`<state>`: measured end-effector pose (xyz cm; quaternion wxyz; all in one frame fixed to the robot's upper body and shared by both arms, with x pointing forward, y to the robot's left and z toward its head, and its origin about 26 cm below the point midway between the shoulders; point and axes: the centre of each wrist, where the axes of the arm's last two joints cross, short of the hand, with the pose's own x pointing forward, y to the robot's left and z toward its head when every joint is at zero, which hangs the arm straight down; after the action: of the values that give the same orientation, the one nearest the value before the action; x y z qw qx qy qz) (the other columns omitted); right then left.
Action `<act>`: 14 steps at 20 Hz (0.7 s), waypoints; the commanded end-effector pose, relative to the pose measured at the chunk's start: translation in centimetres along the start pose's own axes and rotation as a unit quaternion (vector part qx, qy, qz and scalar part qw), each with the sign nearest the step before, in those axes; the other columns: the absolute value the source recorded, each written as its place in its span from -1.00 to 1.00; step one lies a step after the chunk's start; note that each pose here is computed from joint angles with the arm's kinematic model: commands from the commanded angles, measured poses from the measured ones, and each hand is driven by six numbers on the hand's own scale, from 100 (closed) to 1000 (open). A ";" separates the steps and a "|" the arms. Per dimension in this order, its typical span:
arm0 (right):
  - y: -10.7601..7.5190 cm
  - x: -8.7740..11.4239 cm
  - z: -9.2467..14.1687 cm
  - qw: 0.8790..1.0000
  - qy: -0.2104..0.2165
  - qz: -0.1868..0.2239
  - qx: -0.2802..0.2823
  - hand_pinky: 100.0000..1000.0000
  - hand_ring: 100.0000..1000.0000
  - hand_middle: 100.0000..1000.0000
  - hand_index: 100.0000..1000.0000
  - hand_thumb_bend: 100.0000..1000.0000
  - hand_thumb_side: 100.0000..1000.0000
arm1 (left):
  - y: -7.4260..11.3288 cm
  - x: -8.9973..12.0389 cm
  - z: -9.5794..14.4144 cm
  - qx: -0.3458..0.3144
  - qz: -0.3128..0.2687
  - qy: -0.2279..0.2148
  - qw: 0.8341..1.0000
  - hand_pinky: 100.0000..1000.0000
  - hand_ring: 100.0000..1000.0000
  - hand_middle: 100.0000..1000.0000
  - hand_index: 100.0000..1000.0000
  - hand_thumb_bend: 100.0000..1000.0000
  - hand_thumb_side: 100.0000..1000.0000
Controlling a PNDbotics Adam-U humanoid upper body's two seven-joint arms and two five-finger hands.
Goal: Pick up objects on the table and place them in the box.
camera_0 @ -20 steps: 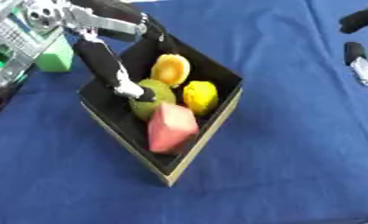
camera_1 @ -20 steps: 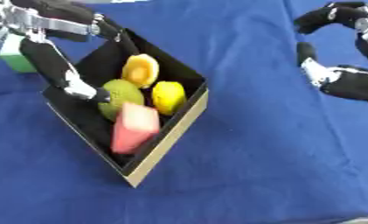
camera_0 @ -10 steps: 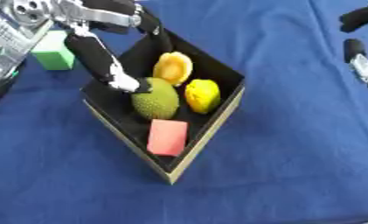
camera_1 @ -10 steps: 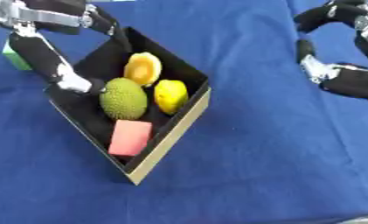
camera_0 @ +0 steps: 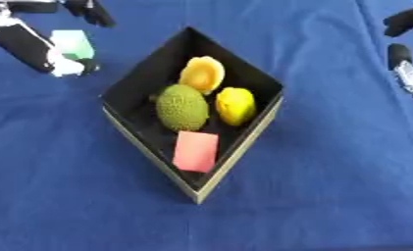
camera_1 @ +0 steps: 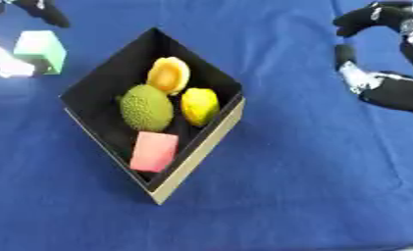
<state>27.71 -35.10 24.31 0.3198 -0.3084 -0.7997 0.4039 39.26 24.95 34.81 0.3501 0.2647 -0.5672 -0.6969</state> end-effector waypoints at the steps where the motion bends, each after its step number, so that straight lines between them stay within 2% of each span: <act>1: -0.8 0.3 -0.2 1.000 -0.010 0.016 -0.012 0.61 0.34 0.20 0.52 -1.00 -0.14 | 1.3 -2.0 2.4 0.025 -0.001 0.048 0.999 0.75 0.66 0.54 0.68 -0.59 -1.00; 8: -0.3 0.2 0.1 1.000 -0.003 0.011 -0.023 0.61 0.33 0.19 0.51 -1.00 -0.11 | 1.5 -3.6 2.4 0.036 0.030 0.078 0.996 0.79 0.71 0.56 0.72 -0.51 -1.00; 9: -0.3 0.2 0.1 1.000 -0.002 0.010 -0.025 0.61 0.33 0.19 0.51 -1.00 -0.10 | 1.6 -3.7 2.3 0.042 0.031 0.084 0.995 0.82 0.75 0.58 0.74 -0.57 -1.00; 10: -0.2 0.2 0.1 1.000 -0.001 0.009 -0.026 0.61 0.32 0.19 0.51 -1.00 -0.10 | 1.7 -3.9 2.3 0.048 0.031 0.091 0.994 0.83 0.76 0.59 0.74 -0.39 -1.00; 14: -0.1 0.2 0.2 0.999 0.002 0.007 -0.034 0.60 0.32 0.18 0.51 -1.00 -0.09 | 1.9 -4.6 1.9 0.068 0.025 0.117 0.990 0.85 0.79 0.62 0.78 -0.26 -1.00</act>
<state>27.63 -35.08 23.39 0.3249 -0.3142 -0.8088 0.3763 41.32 28.90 35.43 0.4191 0.3304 -0.5671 -0.6274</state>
